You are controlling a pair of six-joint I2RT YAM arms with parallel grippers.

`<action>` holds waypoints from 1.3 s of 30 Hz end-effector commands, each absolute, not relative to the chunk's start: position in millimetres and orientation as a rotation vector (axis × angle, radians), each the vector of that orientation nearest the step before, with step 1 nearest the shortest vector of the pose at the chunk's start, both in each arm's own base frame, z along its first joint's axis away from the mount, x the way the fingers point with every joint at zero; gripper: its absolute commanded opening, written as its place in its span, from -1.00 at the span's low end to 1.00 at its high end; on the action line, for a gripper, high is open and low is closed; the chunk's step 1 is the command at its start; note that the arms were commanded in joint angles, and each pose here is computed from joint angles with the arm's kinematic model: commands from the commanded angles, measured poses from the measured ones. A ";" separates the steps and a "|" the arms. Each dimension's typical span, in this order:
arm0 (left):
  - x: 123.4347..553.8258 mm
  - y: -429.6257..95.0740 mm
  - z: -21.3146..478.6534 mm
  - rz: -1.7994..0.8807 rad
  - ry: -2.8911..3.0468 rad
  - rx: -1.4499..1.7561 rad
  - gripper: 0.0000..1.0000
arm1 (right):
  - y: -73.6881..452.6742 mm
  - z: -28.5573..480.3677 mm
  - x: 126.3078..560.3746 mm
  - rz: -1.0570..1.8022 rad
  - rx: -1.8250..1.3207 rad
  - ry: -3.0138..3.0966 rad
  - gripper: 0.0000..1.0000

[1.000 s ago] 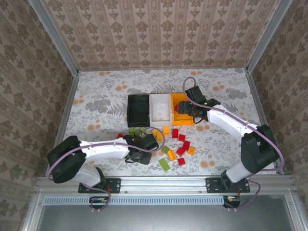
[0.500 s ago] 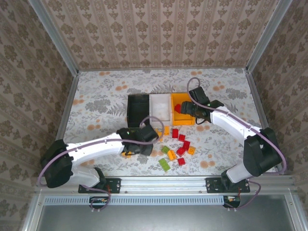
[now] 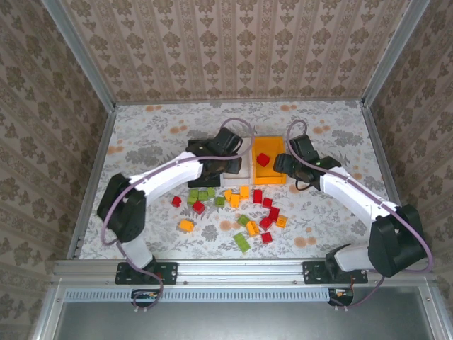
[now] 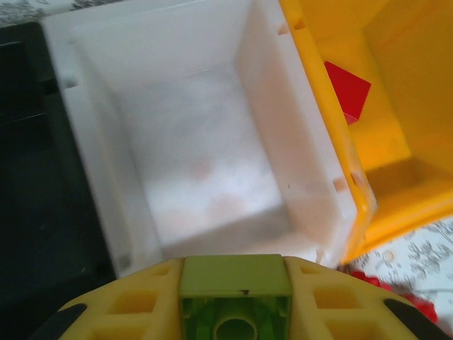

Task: Sort the legos into containers by color

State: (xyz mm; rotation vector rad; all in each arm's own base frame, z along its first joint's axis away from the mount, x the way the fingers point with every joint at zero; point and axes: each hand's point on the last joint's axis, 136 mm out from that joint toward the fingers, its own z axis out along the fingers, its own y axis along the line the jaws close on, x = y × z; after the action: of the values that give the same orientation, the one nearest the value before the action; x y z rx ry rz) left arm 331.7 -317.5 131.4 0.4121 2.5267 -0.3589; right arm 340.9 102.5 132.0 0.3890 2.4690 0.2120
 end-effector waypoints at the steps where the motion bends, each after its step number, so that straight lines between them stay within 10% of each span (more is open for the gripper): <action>1: 346.1 -330.8 127.8 -0.378 2.518 0.446 -0.35 | 93.4 129.5 330.9 0.189 0.426 2.473 0.53; 19: 314.4 -292.3 170.3 -0.448 2.462 0.333 0.65 | 94.5 126.5 317.9 0.221 0.398 2.501 0.57; 31: 226.2 -109.5 96.7 -0.179 2.672 -0.181 0.77 | 96.7 115.7 319.2 0.235 0.402 2.508 0.56; 39: 243.0 -85.4 66.7 -0.180 2.690 -0.293 0.55 | 94.7 115.3 318.9 0.223 0.405 2.506 0.56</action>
State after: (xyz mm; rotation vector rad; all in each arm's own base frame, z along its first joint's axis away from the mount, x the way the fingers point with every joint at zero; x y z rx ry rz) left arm 234.2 -79.6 72.0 -0.3119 2.6928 -0.1452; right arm 320.3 96.6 118.4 0.3931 2.5034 0.2211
